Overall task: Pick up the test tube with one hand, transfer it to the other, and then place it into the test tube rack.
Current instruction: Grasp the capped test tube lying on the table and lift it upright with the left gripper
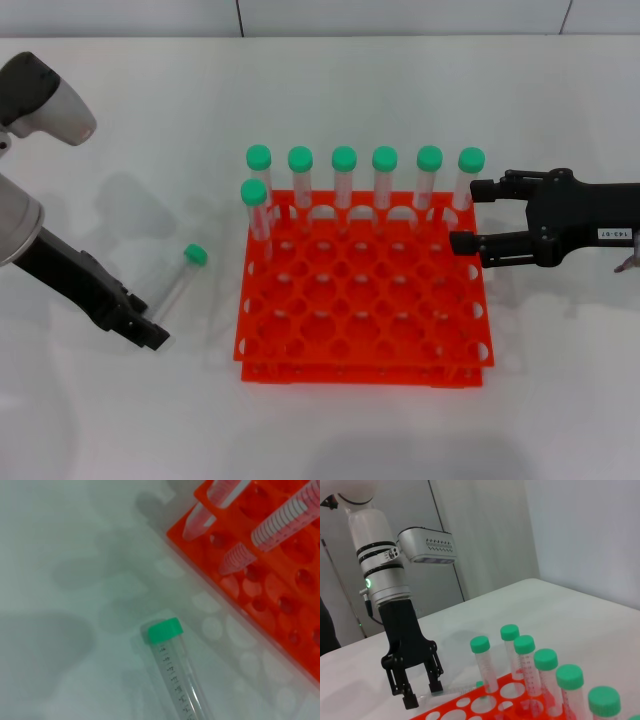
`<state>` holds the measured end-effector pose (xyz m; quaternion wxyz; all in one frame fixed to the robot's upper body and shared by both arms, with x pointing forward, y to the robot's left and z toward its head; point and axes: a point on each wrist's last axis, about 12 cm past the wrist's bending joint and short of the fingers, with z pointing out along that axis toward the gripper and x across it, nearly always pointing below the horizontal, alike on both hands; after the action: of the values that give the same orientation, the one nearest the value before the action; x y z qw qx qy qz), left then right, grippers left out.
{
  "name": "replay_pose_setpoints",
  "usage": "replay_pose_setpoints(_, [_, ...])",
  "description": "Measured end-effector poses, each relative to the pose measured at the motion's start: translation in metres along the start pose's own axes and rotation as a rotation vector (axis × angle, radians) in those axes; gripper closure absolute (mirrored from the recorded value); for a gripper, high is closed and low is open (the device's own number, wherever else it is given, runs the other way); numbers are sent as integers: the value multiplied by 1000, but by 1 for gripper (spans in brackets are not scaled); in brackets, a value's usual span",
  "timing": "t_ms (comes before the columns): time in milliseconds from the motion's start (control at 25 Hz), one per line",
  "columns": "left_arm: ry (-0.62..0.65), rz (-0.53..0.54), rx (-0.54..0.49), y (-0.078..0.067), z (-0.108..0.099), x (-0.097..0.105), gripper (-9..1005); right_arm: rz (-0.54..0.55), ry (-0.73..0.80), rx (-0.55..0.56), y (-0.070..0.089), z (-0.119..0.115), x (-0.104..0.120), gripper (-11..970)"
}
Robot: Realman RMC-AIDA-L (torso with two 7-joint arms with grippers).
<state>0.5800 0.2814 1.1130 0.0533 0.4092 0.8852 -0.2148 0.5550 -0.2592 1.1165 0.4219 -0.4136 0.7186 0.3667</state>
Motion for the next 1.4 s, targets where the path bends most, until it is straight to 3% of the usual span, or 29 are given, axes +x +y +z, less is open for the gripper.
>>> replay_pose_setpoints(320, [9,-9,-11,2,-2,0,507,0,0,0,0,0,0,128])
replay_pose_setpoints(1400, [45,38,-33,-4,-5,-24,507,-6,-5,2,0,0,1,128])
